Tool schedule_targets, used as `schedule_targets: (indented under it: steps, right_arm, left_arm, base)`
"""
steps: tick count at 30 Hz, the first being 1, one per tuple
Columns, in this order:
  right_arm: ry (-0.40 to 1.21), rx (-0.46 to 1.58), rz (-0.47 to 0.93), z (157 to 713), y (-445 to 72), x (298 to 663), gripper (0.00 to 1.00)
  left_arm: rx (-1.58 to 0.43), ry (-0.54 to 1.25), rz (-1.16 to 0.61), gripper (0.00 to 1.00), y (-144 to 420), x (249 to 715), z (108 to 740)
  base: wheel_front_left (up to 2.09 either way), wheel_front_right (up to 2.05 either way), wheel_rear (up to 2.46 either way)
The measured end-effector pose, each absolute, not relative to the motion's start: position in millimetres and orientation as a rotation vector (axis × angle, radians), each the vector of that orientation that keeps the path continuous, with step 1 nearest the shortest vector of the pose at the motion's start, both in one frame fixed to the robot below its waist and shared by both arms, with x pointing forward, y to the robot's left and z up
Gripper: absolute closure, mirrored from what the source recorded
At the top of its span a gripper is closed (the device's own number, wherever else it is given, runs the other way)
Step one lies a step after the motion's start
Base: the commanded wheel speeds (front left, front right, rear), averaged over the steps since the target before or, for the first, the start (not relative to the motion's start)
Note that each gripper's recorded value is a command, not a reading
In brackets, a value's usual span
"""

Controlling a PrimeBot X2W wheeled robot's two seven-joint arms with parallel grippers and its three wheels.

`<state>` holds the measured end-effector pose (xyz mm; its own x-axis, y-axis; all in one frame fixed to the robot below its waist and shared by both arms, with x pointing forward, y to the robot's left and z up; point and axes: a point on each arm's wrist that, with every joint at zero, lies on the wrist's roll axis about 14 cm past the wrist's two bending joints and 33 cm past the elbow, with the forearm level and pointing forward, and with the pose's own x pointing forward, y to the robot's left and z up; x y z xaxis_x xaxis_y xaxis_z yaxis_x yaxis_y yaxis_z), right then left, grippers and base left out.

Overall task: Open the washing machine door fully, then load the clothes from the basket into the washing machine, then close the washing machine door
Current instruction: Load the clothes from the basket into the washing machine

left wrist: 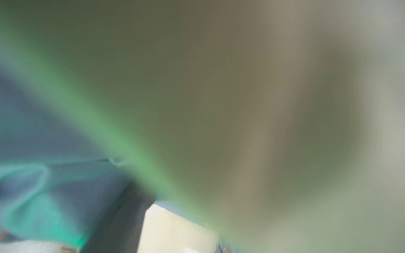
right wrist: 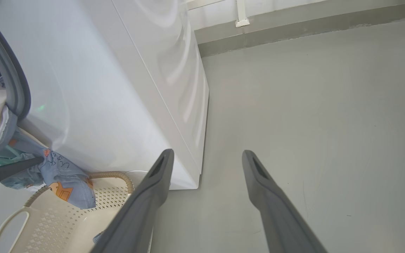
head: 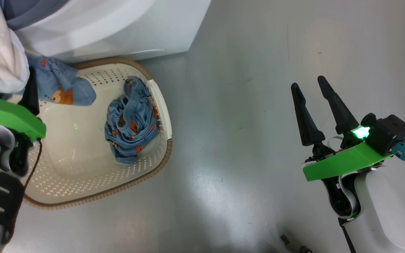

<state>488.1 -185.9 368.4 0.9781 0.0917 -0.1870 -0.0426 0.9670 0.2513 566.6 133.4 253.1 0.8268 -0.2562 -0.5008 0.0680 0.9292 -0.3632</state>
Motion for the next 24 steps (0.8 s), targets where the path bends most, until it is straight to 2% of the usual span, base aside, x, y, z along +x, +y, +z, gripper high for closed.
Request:
schedule_targets:
  steps: [5, 6, 7, 8, 9, 10, 24]
  right_arm:
    - [0.197, 0.246, 0.072, 369, -186, 489, 0.0]
    - [0.191, 0.245, 0.074, 371, -185, 491, 0.0]
    - [0.185, 0.243, 0.076, 373, -186, 492, 0.0]
    - [0.183, 0.242, 0.076, 374, -186, 492, 0.0]
    - [0.183, 0.24, 0.076, 374, -187, 492, 0.0]
    - [0.182, 0.238, 0.076, 374, -187, 492, 0.0]
    - [0.155, 0.25, 0.089, 383, -181, 496, 0.0]
  left_arm:
    - [-0.34, 0.586, -0.173, 0.0, 135, 568, 250]
    - [-0.344, 0.584, -0.171, 0.24, 135, 569, 251]
    - [-0.343, 0.581, -0.174, 0.54, 134, 571, 252]
    - [-0.341, 0.58, -0.177, 0.66, 134, 572, 252]
    - [-0.343, 0.577, -0.177, 0.95, 134, 572, 253]
    - [-0.346, 0.574, -0.177, 1.0, 134, 573, 254]
    - [-0.449, 0.467, -0.11, 1.0, 151, 579, 286]
  base:
    - [0.0, 0.0, 0.0]
    - [0.0, 0.0, 0.0]
    - [0.0, 0.0, 0.0]
    - [0.0, 0.0, 0.0]
    - [0.0, 0.0, 0.0]
    - [0.0, 0.0, 0.0]
    - [0.0, 0.0, 0.0]
